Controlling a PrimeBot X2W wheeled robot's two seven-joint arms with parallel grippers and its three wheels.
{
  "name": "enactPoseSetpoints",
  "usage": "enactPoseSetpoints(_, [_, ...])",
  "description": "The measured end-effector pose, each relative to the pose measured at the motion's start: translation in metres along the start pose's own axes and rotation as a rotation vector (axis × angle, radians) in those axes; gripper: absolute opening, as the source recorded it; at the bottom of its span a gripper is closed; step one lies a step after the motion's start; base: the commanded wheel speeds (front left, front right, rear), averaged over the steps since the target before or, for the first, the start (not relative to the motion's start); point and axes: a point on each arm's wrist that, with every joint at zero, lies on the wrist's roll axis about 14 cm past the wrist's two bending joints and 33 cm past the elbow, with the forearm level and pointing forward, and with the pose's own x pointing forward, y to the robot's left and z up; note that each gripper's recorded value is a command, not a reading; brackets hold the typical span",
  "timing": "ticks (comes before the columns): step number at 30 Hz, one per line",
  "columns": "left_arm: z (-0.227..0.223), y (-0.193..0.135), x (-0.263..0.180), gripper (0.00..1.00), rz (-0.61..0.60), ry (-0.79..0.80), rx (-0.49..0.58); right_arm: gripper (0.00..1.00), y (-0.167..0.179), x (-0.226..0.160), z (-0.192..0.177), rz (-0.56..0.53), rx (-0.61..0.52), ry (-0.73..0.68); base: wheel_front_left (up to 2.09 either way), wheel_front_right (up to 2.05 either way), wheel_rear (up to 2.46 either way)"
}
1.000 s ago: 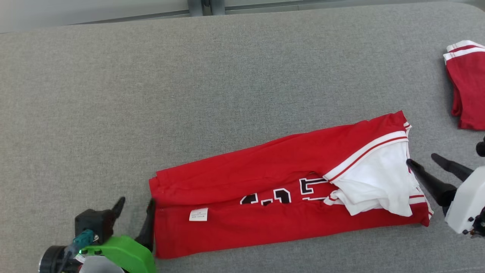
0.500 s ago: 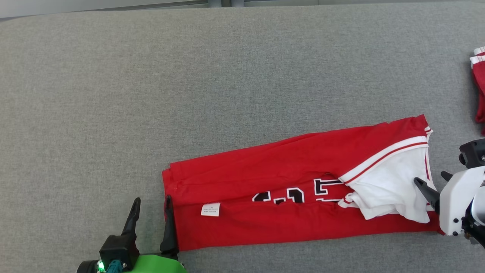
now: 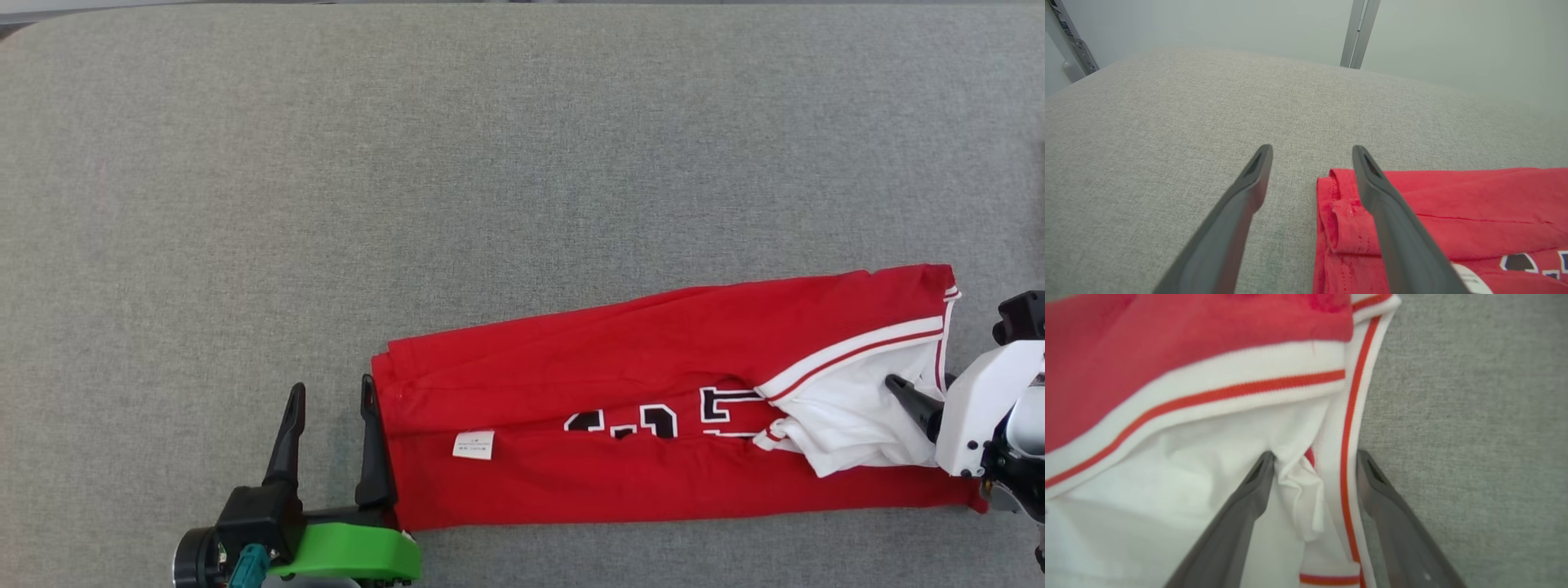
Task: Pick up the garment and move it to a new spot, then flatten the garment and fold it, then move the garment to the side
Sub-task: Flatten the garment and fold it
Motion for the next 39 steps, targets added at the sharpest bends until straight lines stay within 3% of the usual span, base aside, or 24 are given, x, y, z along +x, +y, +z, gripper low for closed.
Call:
enactPoseSetpoints(1, [0.001, 0.0, 0.0, 1.0, 0.0, -0.003, 0.001, 0.35, 0.002, 0.001, 0.001, 0.008, 0.006, -0.003, 0.0, 0.0, 0.0])
enactPoseSetpoints(2, [0.002, 0.001, -0.001, 1.0, 0.001, -0.01, 0.006, 0.0, 0.004, 0.002, 0.002, 0.021, 0.019, -0.006, 0.0, 0.0, 0.0])
enactPoseSetpoints(7, [0.004, 0.008, -0.007, 1.0, 0.022, -0.018, -0.008, 0.0, 0.015, -0.005, 0.012, 0.091, 0.066, -0.05, 0.0, 0.0, 0.0])
enactPoseSetpoints(11, [0.004, 0.011, -0.014, 1.0, 0.022, -0.02, -0.007, 0.0, -0.003, -0.021, 0.025, 0.071, 0.09, -0.099, 0.0, 0.0, 0.0])
enactPoseSetpoints(20, [0.006, 0.009, -0.024, 1.0, 0.002, -0.029, -0.015, 0.0, -0.098, -0.101, 0.063, -0.143, 0.159, -0.249, 0.0, 0.0, 0.0])
enactPoseSetpoints(24, [0.003, 0.005, -0.027, 1.0, -0.018, -0.023, -0.021, 0.0, -0.109, -0.13, 0.075, -0.189, 0.119, -0.28, 0.0, 0.0, 0.0])
enactPoseSetpoints(28, [0.001, 0.004, -0.03, 1.0, -0.02, -0.013, -0.042, 0.0, -0.063, -0.132, 0.085, -0.086, -0.002, -0.278, 0.0, 0.0, 0.0])
enactPoseSetpoints(33, [-0.02, -0.007, -0.036, 1.0, -0.049, 0.053, -0.035, 0.0, 0.033, -0.109, 0.073, 0.157, -0.114, -0.23, 0.0, 0.0, 0.0])
enactPoseSetpoints(36, [-0.023, -0.011, -0.035, 1.0, -0.057, 0.062, -0.036, 0.0, 0.092, -0.09, 0.055, 0.308, -0.13, -0.187, 0.0, 0.0, 0.0])
enactPoseSetpoints(39, [-0.026, -0.013, -0.034, 1.0, -0.061, 0.071, -0.033, 0.0, 0.133, -0.071, 0.042, 0.391, -0.109, -0.176, 0.0, 0.0, 0.0])
